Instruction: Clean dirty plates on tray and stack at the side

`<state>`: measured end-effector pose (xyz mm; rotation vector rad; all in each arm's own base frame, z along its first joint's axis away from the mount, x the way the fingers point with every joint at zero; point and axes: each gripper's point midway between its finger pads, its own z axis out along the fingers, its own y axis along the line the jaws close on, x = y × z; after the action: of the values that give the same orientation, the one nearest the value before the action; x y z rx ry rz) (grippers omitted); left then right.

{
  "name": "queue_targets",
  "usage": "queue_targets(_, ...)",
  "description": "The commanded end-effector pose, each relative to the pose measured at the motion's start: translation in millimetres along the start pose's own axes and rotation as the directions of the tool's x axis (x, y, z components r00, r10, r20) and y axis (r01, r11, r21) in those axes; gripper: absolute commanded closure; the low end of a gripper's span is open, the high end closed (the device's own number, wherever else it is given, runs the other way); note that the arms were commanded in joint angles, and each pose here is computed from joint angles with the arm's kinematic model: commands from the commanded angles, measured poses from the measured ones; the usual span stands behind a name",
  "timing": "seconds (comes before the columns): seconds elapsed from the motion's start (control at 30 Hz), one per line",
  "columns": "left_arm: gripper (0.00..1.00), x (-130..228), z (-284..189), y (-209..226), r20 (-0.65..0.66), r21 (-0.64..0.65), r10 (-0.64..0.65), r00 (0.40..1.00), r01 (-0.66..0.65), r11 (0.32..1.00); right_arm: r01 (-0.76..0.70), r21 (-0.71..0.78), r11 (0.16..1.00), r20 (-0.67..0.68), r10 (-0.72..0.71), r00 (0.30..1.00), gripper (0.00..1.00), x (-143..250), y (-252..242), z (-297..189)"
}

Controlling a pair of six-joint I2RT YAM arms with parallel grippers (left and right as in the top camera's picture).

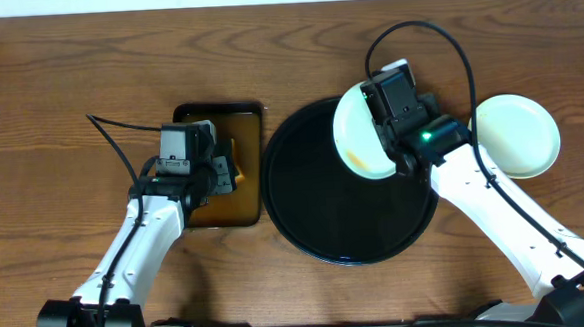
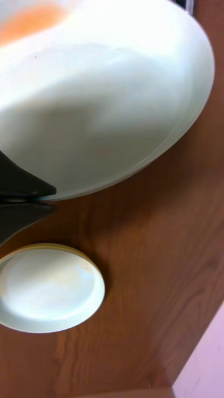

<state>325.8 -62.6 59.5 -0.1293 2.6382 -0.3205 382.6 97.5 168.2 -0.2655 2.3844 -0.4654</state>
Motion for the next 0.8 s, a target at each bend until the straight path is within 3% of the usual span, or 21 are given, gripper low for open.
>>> queue_targets(0.0,0.51,4.5,2.5,2.2,-0.015,-0.001,-0.011,1.000,0.010,1.000,-0.192,0.035,0.981,0.055,0.190,0.980,0.99,-10.7,-20.4,-12.7)
queue_targets(0.17,0.51,4.6,2.5,2.2,-0.015,-0.001,-0.011,1.000,0.011,1.000,-0.435,-0.026,0.900,0.030,0.435,0.900,0.99,-9.1,-31.6,-12.8)
queue_targets(0.47,0.51,4.5,2.5,2.2,-0.015,-0.001,-0.011,1.000,0.010,1.000,-0.662,-0.199,0.723,-0.189,0.634,0.749,0.99,6.9,-52.1,12.1)
queue_targets(0.57,0.51,4.5,2.5,2.2,-0.015,-0.001,-0.011,1.000,0.010,1.000,-0.657,-0.288,0.697,-0.238,0.612,0.754,0.99,8.2,-55.6,13.7)
queue_targets(0.77,0.51,4.5,2.5,2.2,-0.015,-0.001,-0.011,1.000,0.010,1.000,-0.585,-0.311,0.749,-0.252,0.529,0.810,0.99,21.0,-62.3,15.3)
